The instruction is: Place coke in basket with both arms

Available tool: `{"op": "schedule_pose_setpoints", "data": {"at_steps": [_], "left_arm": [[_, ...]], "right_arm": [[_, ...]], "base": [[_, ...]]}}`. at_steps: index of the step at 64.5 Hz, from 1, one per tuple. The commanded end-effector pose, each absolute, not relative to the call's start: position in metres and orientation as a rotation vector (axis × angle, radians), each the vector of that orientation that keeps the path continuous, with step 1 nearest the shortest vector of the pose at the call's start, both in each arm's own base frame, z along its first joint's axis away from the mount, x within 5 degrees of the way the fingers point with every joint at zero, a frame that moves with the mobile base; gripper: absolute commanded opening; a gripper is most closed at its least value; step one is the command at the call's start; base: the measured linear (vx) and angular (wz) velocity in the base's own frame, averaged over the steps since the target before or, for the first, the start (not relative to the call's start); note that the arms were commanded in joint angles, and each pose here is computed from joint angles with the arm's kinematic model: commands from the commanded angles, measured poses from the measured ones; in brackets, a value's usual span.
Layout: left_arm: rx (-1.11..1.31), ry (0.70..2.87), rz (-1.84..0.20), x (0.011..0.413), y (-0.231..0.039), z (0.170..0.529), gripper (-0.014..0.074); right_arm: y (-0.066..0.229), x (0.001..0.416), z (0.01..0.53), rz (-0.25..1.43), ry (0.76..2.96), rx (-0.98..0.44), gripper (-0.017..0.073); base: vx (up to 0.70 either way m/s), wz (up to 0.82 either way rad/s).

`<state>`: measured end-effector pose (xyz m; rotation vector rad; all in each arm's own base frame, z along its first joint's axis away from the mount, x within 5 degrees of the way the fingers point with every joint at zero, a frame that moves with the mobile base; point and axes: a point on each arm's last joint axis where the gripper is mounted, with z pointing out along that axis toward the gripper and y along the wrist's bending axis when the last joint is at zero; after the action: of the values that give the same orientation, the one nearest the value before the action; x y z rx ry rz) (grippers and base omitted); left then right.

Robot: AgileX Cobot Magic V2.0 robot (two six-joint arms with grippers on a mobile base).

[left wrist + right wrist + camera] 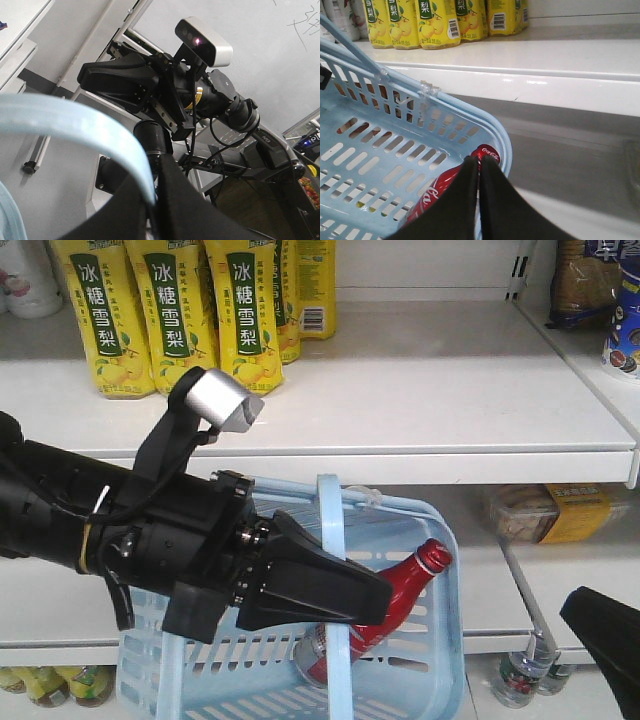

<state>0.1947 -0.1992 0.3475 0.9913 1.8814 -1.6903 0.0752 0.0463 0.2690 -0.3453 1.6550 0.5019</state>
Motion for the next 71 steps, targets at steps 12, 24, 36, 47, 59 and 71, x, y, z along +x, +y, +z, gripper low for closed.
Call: {"op": "schedule_pose_setpoints", "data": {"at_steps": [12,24,36,47,59,71], "left_arm": [[1.079,1.647,-1.904,0.1739,-0.1941,0.3812,-0.0006],[1.079,1.647,-1.904,0.1739,-0.1941,0.3812,-0.0006],[1.079,1.647,-1.904,0.1739,-0.1941,0.3812,-0.0006],[1.079,1.647,-1.904,0.1739,-0.1941,0.3812,-0.0006],[1.079,1.647,-1.904,0.1739,-0.1941,0.3812,-0.0006],[1.072,1.647,-1.903,0.1743,-0.1942,0.3814,-0.0006]], "right_arm": [[0.044,0.077,0.2777,0.466,1.635,-0.335,-0.0005],[0.044,0.077,0.2777,0.465,1.634,-0.336,-0.0005],[0.044,0.077,0.2777,0.465,1.634,-0.336,-0.0005],[0.044,0.077,0.2777,0.465,1.634,-0.336,-0.0005],[0.044,0.077,0.2777,0.465,1.634,-0.336,-0.0005],[0.044,0.077,0.2777,0.465,1.634,-0.336,-0.0005]], "base": [[0.0,0.0],[0.0,0.0],[0.0,0.0],[0.0,0.0],[0.0,0.0],[0.0,0.0]]}}
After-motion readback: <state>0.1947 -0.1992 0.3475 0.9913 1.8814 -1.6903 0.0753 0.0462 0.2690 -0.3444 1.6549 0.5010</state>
